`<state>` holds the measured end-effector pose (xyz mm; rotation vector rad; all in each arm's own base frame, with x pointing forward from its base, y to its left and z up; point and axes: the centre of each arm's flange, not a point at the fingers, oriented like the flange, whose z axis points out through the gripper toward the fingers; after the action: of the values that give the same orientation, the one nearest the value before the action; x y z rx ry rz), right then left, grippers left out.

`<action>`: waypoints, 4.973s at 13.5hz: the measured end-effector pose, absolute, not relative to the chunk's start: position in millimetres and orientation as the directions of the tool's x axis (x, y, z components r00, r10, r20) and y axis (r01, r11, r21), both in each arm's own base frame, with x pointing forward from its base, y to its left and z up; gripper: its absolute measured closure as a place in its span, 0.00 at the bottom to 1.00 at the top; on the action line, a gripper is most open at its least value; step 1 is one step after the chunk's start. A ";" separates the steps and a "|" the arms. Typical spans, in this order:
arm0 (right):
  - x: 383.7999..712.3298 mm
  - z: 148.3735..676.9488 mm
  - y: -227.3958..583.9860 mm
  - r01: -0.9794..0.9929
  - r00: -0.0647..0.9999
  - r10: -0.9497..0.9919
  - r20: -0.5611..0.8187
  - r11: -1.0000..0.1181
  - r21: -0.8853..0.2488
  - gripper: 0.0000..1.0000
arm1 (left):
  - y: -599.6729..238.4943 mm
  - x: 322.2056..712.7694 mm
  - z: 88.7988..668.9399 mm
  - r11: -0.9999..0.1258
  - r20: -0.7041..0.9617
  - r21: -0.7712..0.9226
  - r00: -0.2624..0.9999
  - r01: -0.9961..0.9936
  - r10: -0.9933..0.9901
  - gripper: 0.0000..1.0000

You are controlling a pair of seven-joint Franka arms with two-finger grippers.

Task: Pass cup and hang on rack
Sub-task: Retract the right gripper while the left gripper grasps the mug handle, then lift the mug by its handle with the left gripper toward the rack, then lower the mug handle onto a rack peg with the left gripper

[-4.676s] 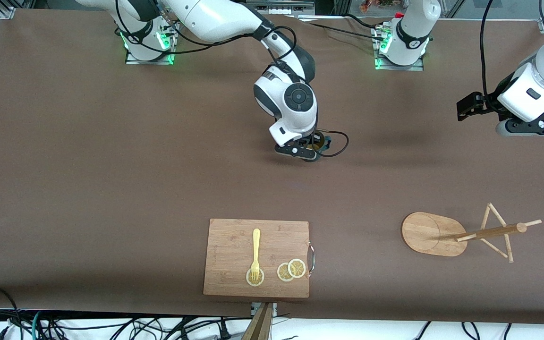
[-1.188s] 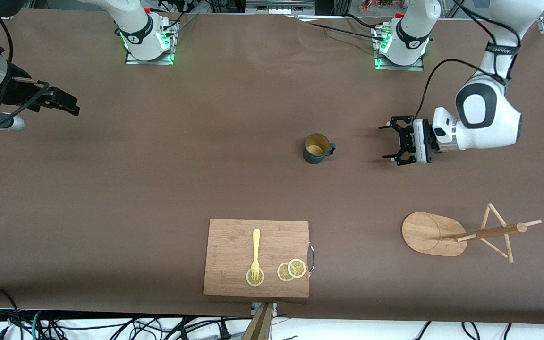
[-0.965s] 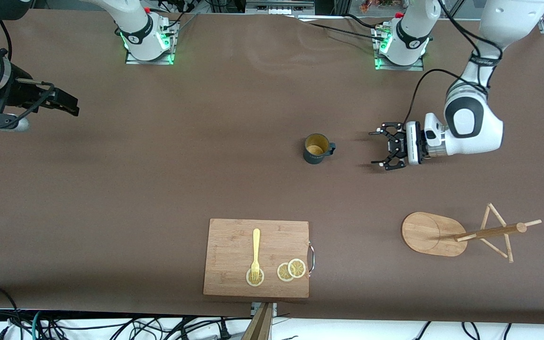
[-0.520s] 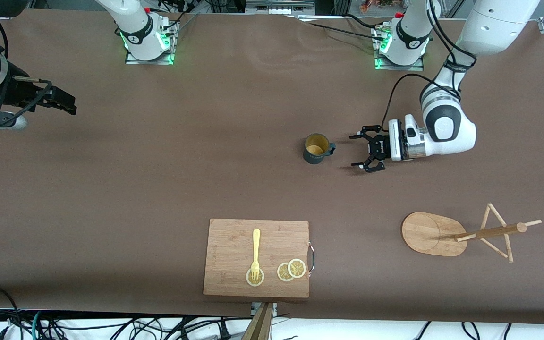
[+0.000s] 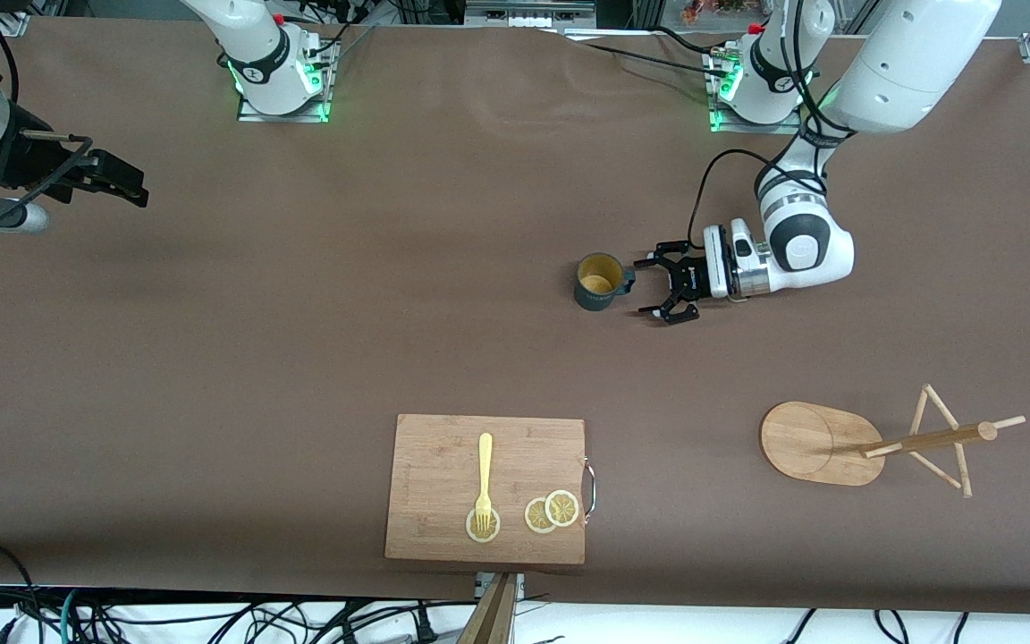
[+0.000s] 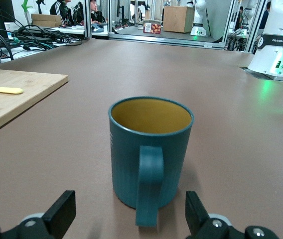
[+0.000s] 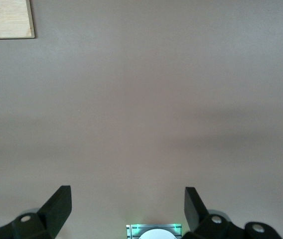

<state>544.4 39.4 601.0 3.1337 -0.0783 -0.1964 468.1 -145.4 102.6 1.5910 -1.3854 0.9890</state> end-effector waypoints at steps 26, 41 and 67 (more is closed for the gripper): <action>548.8 617.5 17.8 -0.087 0.991 -0.086 -0.101 -0.996 0.001 0.00 | 22.3 502.8 160.1 -0.311 0.841 0.459 0.520 -0.832 -0.151 0.79; 544.5 614.5 15.1 -0.092 0.986 -0.092 -0.139 -0.996 0.006 0.00 | 162.4 513.5 242.7 -0.195 0.152 0.972 0.983 -0.130 0.099 0.79; 545.3 615.9 17.5 -0.087 0.988 -0.087 -0.131 -0.996 0.005 0.00 | 243.9 630.9 335.9 -0.275 -0.329 0.886 0.924 0.374 0.196 0.79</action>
<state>545.3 17.5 615.9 3.1330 -0.1378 -0.2062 630.9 243.9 335.9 1.8615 0.4198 -0.1807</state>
